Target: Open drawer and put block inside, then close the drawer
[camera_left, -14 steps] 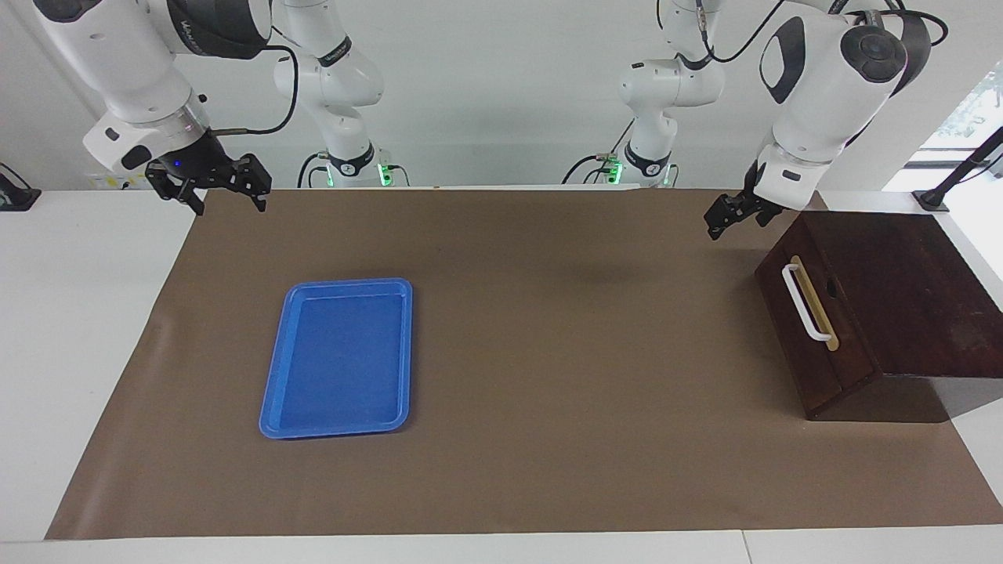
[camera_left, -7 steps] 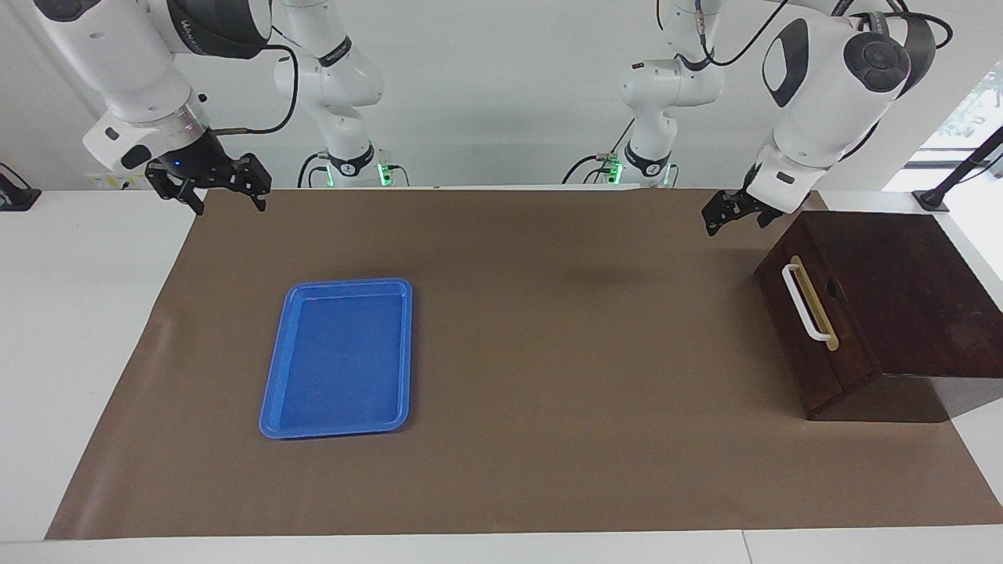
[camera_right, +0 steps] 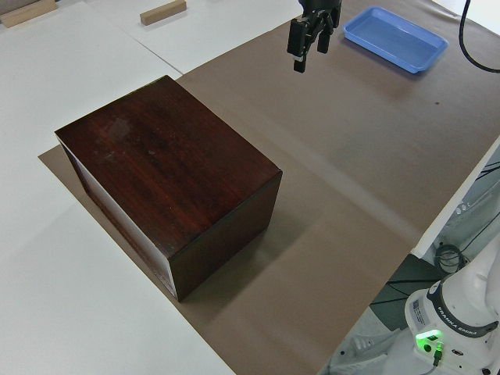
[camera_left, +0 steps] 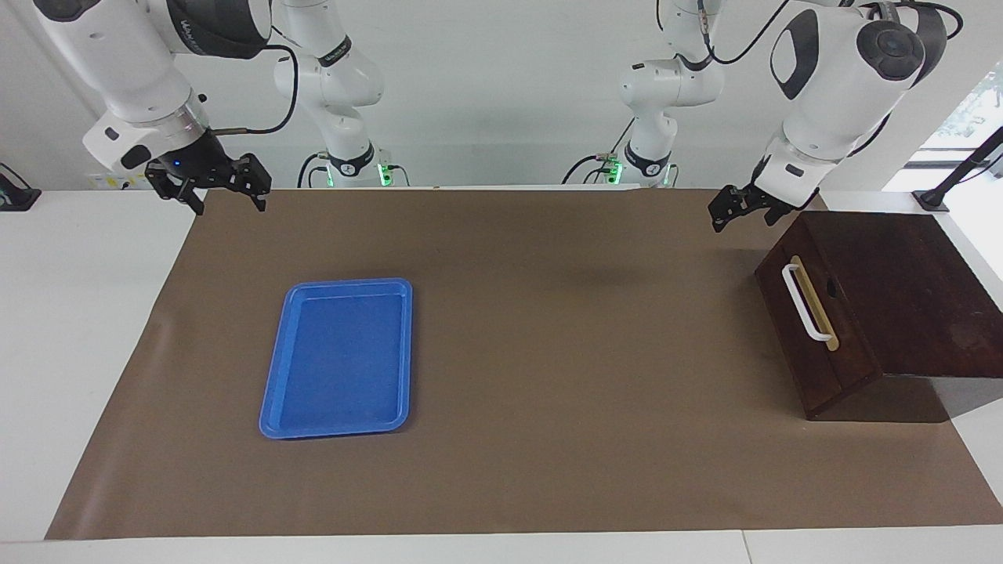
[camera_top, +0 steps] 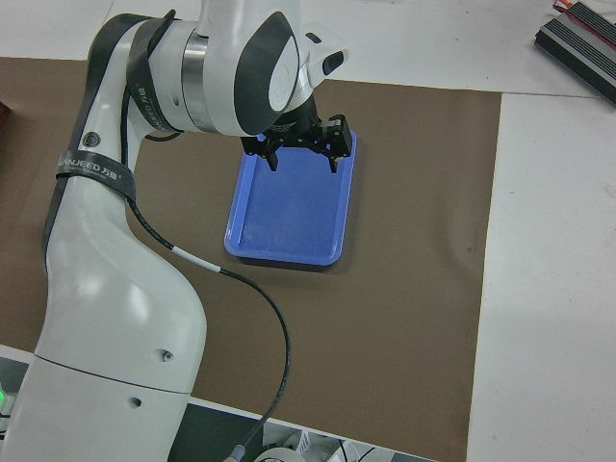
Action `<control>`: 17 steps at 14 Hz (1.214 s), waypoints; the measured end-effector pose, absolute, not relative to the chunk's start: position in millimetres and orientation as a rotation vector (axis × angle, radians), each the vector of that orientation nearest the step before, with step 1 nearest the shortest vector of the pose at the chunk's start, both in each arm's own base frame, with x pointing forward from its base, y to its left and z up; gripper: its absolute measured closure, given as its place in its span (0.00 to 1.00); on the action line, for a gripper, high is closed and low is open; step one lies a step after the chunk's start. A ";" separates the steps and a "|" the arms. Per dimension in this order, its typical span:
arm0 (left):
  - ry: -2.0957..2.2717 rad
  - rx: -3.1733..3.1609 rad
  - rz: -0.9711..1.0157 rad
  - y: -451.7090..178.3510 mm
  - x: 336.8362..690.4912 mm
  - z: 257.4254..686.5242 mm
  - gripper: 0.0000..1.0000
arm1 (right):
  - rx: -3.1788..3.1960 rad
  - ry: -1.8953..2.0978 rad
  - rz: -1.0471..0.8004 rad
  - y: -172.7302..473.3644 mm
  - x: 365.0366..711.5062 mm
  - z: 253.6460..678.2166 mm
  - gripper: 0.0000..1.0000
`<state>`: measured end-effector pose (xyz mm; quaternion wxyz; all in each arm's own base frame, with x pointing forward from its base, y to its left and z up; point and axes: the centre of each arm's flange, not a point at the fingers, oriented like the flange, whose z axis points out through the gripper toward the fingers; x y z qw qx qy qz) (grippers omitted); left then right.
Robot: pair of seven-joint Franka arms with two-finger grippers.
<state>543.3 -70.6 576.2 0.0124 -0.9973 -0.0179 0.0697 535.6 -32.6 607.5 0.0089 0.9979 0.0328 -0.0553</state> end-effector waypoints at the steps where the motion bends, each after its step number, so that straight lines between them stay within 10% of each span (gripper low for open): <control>1: -0.038 -3.111 0.216 -67.7 543.8 576.7 0.00 | 3.117 0.102 -0.173 -32.6 535.6 607.5 0.00; 17: 0.038 -3.128 0.118 -61.0 551.7 584.8 0.00 | 3.117 0.102 -0.173 -32.6 535.6 607.5 0.00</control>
